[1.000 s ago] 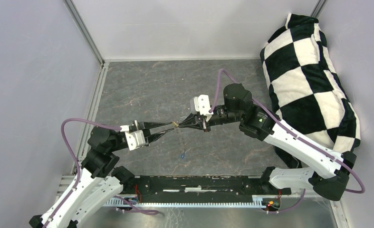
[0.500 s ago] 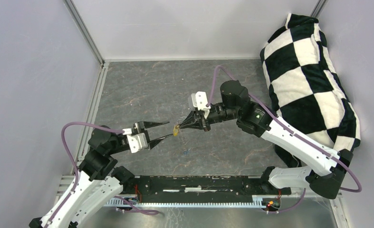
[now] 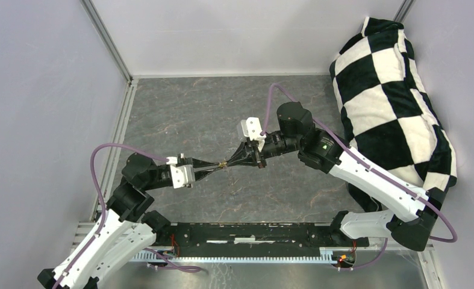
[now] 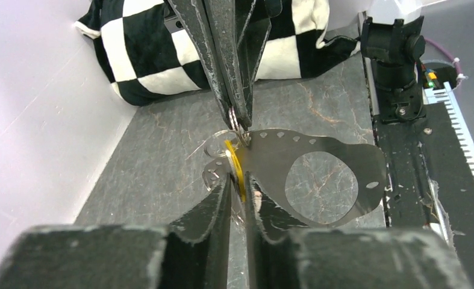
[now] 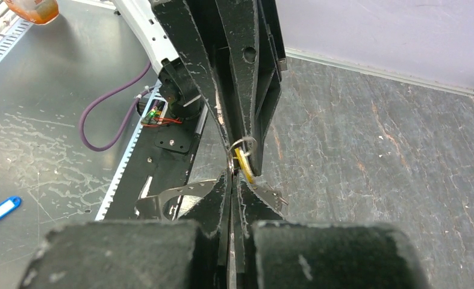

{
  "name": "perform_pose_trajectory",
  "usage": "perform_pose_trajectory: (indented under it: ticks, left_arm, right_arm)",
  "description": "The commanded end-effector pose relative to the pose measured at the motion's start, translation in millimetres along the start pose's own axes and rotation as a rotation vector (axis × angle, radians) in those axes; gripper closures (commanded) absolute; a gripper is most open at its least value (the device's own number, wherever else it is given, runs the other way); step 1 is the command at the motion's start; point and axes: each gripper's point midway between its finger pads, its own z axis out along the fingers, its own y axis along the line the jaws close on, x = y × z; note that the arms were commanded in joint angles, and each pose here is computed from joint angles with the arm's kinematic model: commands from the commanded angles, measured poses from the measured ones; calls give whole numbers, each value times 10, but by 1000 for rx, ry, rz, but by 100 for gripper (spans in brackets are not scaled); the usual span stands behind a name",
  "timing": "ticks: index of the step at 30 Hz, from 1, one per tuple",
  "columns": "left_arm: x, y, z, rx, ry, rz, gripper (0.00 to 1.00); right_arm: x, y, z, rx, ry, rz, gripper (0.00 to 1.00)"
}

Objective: Put the keys on the keyring

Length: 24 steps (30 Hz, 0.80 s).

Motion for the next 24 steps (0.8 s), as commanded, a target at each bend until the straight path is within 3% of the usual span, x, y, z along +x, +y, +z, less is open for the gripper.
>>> perform_pose_trajectory:
  ticks: [1,4,9,15,20,24]
  left_arm:
    - [-13,3,29,9,-14,-10,85]
    - [-24,47,33,-8,-14,4,97]
    - [34,70,-24,-18,19,119,98]
    - [234,134,-121,-49,91,360,98]
    - [310,-44,-123,59,75,512,98]
    - [414,-129,-162,115,83,717,98]
  right_arm:
    - [-282,-33,-28,3,-63,-53,100]
    - [-256,-60,-36,22,-55,-49,100]
    - [-268,-129,-85,84,-55,-41,100]
    - [-339,-154,-77,103,-95,-9,100]
    - [-342,-140,-22,101,-162,52,100]
    - [-307,-156,-6,124,-202,108,99]
